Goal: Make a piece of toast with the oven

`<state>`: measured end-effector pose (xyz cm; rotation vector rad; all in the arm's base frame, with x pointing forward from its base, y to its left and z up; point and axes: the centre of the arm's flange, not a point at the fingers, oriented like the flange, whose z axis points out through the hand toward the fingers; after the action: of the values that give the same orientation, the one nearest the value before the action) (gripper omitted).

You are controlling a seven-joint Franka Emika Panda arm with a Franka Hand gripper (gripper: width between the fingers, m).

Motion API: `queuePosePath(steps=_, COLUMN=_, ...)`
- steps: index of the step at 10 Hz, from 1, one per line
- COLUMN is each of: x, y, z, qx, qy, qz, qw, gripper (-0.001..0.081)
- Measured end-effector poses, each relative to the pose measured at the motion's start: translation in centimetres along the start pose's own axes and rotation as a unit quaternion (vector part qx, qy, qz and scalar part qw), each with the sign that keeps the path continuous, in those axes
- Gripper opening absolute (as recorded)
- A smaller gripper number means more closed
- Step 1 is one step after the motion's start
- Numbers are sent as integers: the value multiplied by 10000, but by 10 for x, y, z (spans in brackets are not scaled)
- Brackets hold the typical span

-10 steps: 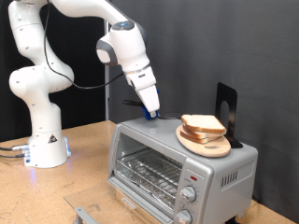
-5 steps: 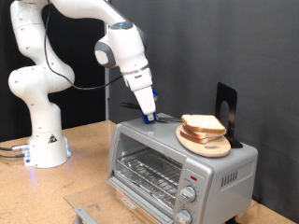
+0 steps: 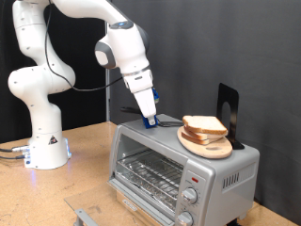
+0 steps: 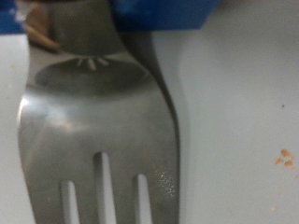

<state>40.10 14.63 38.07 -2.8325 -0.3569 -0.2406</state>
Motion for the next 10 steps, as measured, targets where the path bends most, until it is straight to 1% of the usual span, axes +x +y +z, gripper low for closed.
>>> queuePosePath(steps=1, x=-1, y=0, z=0, qx=11, qy=-36, qz=-34, qw=10000, gripper=787)
queuePosePath(steps=3, x=-1, y=0, z=0, qx=97, qy=-75, qz=-137, qw=9998, gripper=802)
queuePosePath(steps=5, x=-2, y=-2, z=-6, qx=315, qy=3, qz=-339, qw=9989, gripper=808)
queuePosePath(steps=6, x=-2, y=-3, z=-9, qx=348, qy=13, qz=-392, qw=9986, gripper=808)
queuePosePath(steps=8, x=-7, y=-4, z=-12, qx=365, qy=-60, qz=-426, qw=9984, gripper=808)
queuePosePath(steps=10, x=-11, y=-1, z=-9, qx=308, qy=-110, qz=-416, qw=9986, gripper=808)
